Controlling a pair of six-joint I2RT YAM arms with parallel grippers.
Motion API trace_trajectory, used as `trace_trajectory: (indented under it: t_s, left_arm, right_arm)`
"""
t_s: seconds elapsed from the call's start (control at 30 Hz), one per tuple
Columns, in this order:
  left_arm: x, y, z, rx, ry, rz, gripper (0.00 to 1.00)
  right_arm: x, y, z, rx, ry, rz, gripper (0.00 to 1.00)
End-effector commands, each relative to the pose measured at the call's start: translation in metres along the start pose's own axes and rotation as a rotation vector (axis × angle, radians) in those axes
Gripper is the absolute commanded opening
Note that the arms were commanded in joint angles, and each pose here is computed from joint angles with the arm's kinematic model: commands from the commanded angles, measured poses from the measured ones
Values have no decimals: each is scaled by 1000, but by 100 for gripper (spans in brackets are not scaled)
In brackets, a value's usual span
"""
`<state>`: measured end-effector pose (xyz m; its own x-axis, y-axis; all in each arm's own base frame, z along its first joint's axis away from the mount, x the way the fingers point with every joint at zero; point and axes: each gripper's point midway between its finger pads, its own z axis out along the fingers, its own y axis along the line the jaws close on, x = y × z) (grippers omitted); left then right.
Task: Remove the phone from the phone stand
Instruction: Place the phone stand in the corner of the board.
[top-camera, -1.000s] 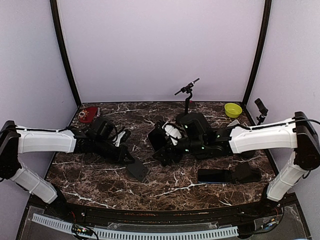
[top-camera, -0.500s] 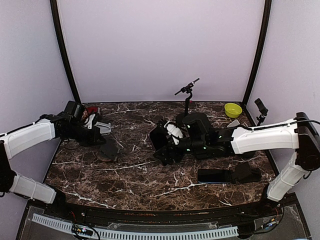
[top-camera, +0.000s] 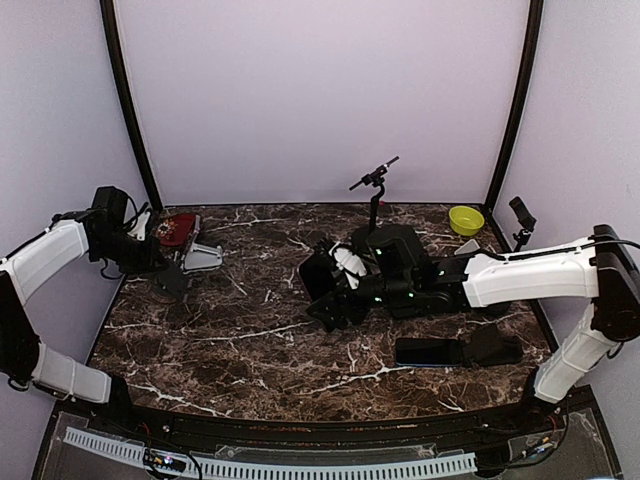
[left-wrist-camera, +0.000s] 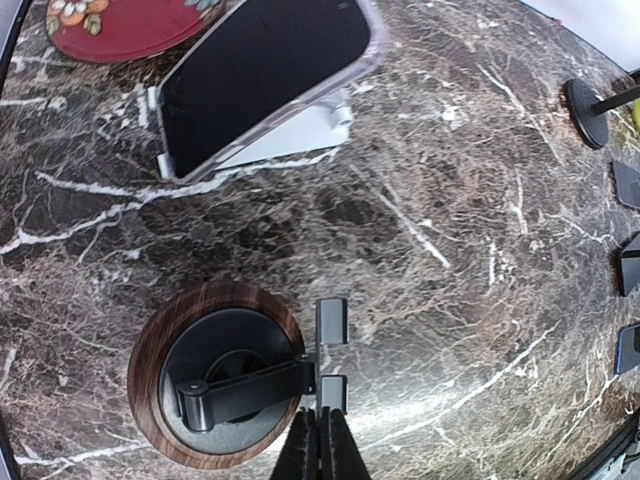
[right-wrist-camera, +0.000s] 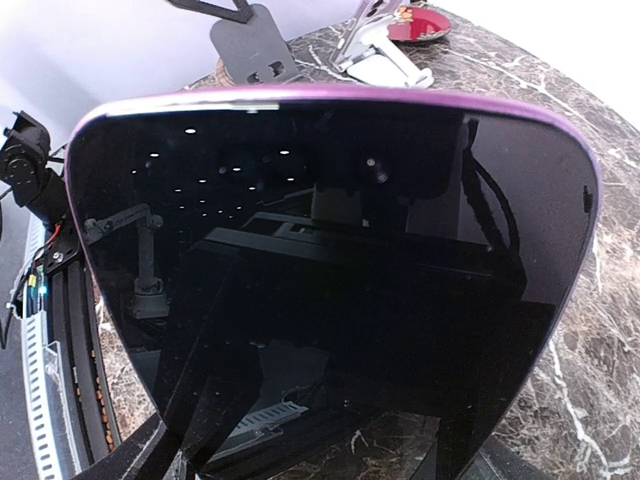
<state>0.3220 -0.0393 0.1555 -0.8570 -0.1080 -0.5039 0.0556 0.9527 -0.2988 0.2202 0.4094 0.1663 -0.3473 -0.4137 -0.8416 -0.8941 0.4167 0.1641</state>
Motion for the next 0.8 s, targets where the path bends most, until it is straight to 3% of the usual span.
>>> trace_trajectory:
  t_s: [0.0, 0.77]
  left_arm:
    - [-11, 19, -6, -40, -4, 13, 0]
    - [8, 39, 21, 58, 105, -87, 0]
  right_arm:
    - [-39, 8, -1, -46, -107, -34, 55]
    - [-55, 21, 16, -139, -127, -62, 54]
